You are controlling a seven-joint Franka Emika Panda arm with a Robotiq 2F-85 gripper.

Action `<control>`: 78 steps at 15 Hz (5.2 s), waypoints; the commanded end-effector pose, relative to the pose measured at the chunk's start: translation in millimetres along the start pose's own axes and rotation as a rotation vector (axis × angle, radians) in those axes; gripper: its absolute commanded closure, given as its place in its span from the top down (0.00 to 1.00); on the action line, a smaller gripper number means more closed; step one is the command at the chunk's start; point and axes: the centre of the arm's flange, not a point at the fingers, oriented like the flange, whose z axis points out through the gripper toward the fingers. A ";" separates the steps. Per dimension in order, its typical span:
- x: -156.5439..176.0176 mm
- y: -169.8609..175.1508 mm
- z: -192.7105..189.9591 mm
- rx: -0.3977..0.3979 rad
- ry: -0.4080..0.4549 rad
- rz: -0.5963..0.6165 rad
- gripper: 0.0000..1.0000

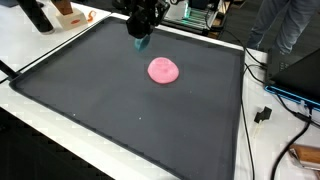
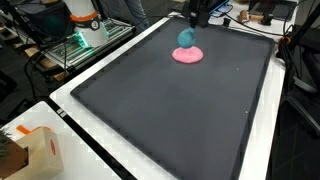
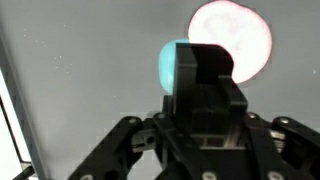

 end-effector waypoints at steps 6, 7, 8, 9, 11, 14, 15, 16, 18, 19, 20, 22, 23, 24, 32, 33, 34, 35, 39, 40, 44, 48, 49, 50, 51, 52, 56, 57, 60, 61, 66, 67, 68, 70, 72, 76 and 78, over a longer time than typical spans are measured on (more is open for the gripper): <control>5.3 -42.5 22.1 -0.286 -0.012 0.282 0.25; 4.5 -45.4 23.4 -0.314 -0.022 0.308 0.25; 3.0 -48.6 25.5 -0.342 -0.030 0.337 0.25; 2.0 -51.5 26.5 -0.364 -0.037 0.360 0.25; 0.0 -57.7 29.8 -0.405 -0.051 0.403 0.25; -2.9 -66.7 36.2 -0.464 -0.072 0.460 0.25; -3.6 -69.7 37.7 -0.479 -0.079 0.470 0.25; -4.5 -73.0 40.6 -0.497 -0.082 0.485 0.25; -4.7 -79.2 46.4 -0.540 -0.077 0.529 0.25; -4.8 -81.8 48.9 -0.562 -0.068 0.547 0.25; -4.6 -85.8 53.2 -0.588 -0.057 0.565 0.25; -3.8 -91.2 59.5 -0.630 -0.039 0.597 0.25; -3.5 -94.1 62.7 -0.650 -0.030 0.610 0.25; -3.0 -96.3 66.3 -0.670 -0.021 0.621 0.25; 11.6 -94.4 89.1 -0.803 -0.004 0.648 0.25; 12.4 -94.4 90.9 -0.812 -0.008 0.648 0.25; 13.0 -94.7 92.6 -0.818 -0.015 0.642 0.25; 13.6 -94.9 93.8 -0.823 -0.022 0.638 0.25; 15.3 -96.3 97.8 -0.832 -0.050 0.608 0.25; 15.3 -96.8 98.4 -0.832 -0.060 0.595 0.25; 15.6 -97.4 101.4 -0.841 -0.086 0.562 0.25; 17.6 -95.7 100.7 -0.814 -0.118 0.496 0.25; 17.8 -95.1 99.4 -0.810 -0.126 0.482 0.25; 18.2 -94.1 97.9 -0.805 -0.131 0.469 0.25; 18.5 -93.6 97.2 -0.803 -0.135 0.458 0.25; 18.5 -92.8 96.3 -0.796 -0.145 0.443 0.25; 21.1 -88.6 91.0 -0.766 -0.167 0.391 0.25; 21.8 -87.4 89.6 -0.760 -0.170 0.381 0.25; 24.0 -82.2 83.3 -0.725 -0.187 0.342 0.25; 24.5 -80.7 81.3 -0.711 -0.194 0.327 0.25; 29.1 -69.5 66.5 -0.621 -0.212 0.254 0.25; 30.0 -66.6 62.8 -0.600 -0.217 0.241 0.25; 30.7 -64.3 59.2 -0.574 -0.221 0.226 0.25; 32.7 -59.1 51.6 -0.511 -0.226 0.198 0.25; 35.0 -54.2 44.1 -0.449 -0.232 0.174 0.25; 38.7 -43.9 30.0 -0.333 -0.245 0.130 0.25; 39.3 -38.3 23.9 -0.285 -0.250 0.110 0.25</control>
